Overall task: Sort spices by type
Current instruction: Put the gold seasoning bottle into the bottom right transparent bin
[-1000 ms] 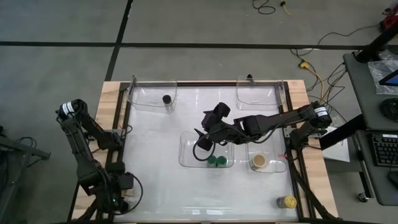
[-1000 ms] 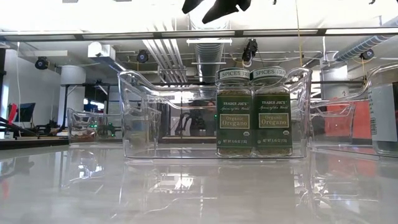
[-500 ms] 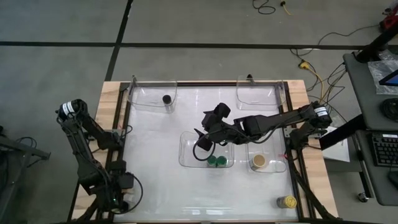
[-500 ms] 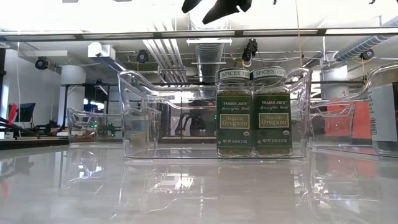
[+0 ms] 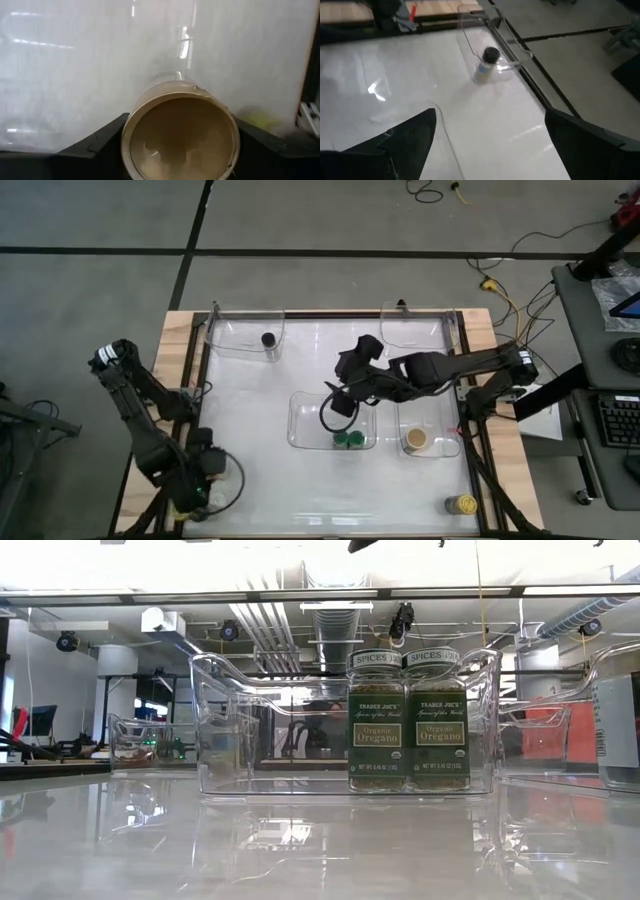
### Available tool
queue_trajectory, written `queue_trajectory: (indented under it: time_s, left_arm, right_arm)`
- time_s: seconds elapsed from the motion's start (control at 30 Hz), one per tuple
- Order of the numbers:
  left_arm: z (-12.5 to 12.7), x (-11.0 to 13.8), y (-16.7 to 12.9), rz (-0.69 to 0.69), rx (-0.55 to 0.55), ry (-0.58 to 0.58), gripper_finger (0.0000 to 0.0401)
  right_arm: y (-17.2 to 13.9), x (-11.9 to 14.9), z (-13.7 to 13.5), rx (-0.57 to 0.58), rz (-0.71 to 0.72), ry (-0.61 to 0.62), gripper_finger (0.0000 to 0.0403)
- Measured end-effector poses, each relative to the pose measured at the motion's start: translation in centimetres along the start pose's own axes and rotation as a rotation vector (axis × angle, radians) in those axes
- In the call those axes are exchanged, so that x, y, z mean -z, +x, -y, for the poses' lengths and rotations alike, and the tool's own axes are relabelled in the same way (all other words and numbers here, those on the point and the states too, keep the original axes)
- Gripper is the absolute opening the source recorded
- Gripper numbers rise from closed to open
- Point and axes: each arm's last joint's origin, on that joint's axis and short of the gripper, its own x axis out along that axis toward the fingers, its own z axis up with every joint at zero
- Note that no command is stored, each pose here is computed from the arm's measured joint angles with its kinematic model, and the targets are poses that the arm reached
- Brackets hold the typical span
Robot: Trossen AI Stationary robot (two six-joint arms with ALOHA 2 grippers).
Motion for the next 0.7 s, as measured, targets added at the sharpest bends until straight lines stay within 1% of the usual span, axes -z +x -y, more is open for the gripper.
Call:
queue_trajectory:
  time_s: [0.07, 0.17, 0.3, 0.43, 0.53, 0.6, 0.7]
  left_arm:
    - [-0.4, -1.3, -0.1, 0.012, 0.008, -0.03, 0.0256]
    - [-1.3, -3.9, -0.1, 0.023, -0.004, -0.079, 0.0256]
    - [-2.2, -8.8, 0.1, 0.052, -0.016, -0.122, 0.0256]
    - [-1.9, -13.8, 1.1, 0.067, -0.038, -0.101, 0.0256]
    - [-0.6, -16.4, 2.5, 0.038, -0.043, -0.08, 0.0256]
    - [0.2, -17.9, 3.0, 0.029, -0.013, -0.094, 0.0256]
    - [0.8, -19.5, 2.9, 0.034, 0.01, -0.132, 0.0256]
  right_arm:
    - [-0.7, 0.0, 0.3, 0.005, -0.038, -0.062, 0.0364]
    - [-1.9, 0.5, 0.8, 0.009, -0.134, -0.168, 0.0364]
    - [-3.6, 1.4, 2.0, -0.023, -0.291, -0.264, 0.0363]
    - [-5.6, 2.3, 2.8, -0.085, -0.383, -0.325, 0.0363]
    - [-7.3, 3.1, 3.6, -0.108, -0.41, -0.359, 0.0363]
    - [-8.6, 3.5, 4.3, -0.124, -0.39, -0.37, 0.0363]
    - [-10.5, 4.1, 5.5, -0.148, -0.343, -0.363, 0.0363]
